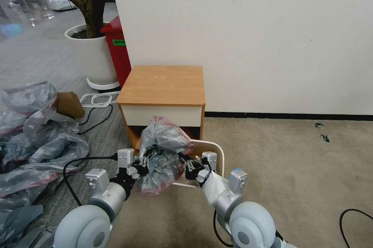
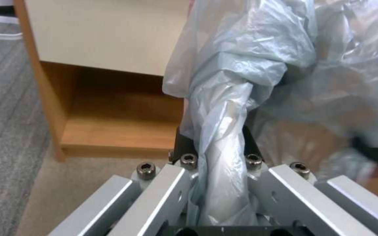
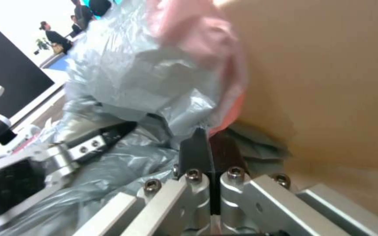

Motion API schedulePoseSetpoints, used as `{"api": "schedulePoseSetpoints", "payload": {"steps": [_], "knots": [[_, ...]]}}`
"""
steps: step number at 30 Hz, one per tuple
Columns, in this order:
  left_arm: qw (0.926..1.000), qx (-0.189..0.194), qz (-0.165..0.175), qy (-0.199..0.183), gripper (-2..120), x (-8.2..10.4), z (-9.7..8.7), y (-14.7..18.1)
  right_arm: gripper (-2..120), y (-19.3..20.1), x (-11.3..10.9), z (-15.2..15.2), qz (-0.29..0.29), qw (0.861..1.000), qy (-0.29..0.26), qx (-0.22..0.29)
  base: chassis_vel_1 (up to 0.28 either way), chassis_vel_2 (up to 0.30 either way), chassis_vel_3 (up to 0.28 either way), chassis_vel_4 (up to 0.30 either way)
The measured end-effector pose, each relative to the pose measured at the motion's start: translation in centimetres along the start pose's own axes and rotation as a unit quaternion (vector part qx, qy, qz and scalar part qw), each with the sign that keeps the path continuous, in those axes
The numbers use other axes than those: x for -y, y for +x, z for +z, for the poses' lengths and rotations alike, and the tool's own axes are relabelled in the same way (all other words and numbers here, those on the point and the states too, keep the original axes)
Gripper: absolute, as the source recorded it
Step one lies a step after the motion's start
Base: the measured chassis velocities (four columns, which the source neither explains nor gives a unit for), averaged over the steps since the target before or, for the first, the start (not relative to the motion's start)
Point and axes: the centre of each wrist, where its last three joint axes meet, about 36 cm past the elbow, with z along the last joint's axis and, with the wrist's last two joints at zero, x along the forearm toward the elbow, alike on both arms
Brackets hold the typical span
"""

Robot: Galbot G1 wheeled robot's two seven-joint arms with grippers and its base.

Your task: Pick up the garbage bag from the table and place it over the trash can.

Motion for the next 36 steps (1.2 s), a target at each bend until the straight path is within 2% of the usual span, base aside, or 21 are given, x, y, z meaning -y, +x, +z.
{"api": "schedulePoseSetpoints", "payload": {"steps": [5,10,13,19,28,36], "knots": [[1.0,-0.003,-0.006,-0.001,3,-0.3,0.1,-0.1,0,1.2,-0.6,-0.7,-0.012,1.0,0.009,0.018,0.0,0.0,0.0,0.0],[1.0,-0.007,-0.003,-0.004,3,-0.1,0.4,0.1,0,1.7,-0.4,-2.6,-0.017,0.999,0.017,0.045,0.0,0.0,0.0,0.0],[0.9999,-0.005,0.003,-0.013,3,0.2,0.5,0.6,0,1.7,1.0,-4.8,-0.006,0.998,0.022,0.065,0.0,0.0,0.0,0.0],[0.9999,0.0,0.004,-0.015,3,0.4,0.5,0.9,0,2.3,3.2,-6.9,0.021,0.996,0.043,0.07,0.0,0.0,0.0,0.0],[0.9999,0.008,-0.004,-0.014,3,0.1,0.4,1.2,0,3.2,5.2,-7.4,0.057,0.994,0.069,0.062,0.0,0.0,0.0,0.0],[0.9997,0.021,-0.012,-0.005,3,-0.5,0.0,1.2,0,4.4,5.8,-7.1,0.069,0.993,0.088,0.042,0.0,0.0,0.0,0.0]]}}
